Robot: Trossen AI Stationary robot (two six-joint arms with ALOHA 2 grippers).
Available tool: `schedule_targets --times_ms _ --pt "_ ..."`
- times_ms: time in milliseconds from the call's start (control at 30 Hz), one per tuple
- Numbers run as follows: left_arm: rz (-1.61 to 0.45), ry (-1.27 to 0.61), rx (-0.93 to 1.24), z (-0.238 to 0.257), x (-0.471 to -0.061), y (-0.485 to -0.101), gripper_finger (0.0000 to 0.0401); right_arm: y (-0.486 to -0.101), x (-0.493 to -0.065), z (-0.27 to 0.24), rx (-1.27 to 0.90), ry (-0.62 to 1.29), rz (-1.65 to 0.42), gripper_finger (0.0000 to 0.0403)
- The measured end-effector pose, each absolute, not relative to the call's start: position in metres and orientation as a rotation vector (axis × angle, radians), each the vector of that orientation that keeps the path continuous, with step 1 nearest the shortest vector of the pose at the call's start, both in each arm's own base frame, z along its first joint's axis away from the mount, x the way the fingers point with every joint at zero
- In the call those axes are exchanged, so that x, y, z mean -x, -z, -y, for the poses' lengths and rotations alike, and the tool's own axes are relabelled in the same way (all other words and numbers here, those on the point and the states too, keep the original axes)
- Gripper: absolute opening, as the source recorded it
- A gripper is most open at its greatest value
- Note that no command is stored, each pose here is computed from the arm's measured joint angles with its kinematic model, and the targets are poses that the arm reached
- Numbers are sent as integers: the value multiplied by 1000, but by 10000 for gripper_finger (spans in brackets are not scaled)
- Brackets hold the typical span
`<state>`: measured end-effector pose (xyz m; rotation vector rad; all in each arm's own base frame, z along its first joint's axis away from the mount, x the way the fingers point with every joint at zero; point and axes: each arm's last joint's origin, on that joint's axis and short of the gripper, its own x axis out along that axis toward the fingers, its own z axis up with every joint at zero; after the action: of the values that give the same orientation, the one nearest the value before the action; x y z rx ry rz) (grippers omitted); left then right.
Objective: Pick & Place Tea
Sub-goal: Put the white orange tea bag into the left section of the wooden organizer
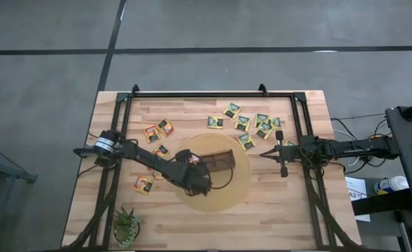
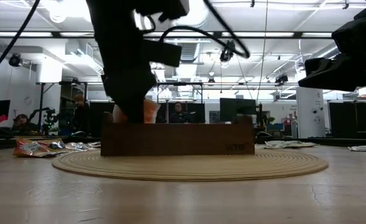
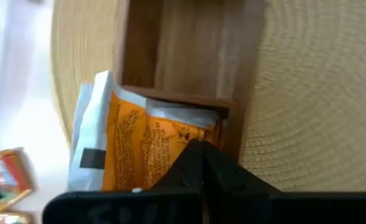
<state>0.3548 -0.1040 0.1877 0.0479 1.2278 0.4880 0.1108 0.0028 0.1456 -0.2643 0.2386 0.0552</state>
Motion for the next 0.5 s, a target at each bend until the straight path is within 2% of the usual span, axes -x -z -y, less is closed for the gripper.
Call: schedule_targets --times_ms 267,500 --pt "-1159 -433 -55 123 -364 -221 0 -146 -111 -3 264 -55 -238 9" --pt "-1184 -527 -92 121 -356 -226 0 -146 -111 -3 264 -55 -238 9"
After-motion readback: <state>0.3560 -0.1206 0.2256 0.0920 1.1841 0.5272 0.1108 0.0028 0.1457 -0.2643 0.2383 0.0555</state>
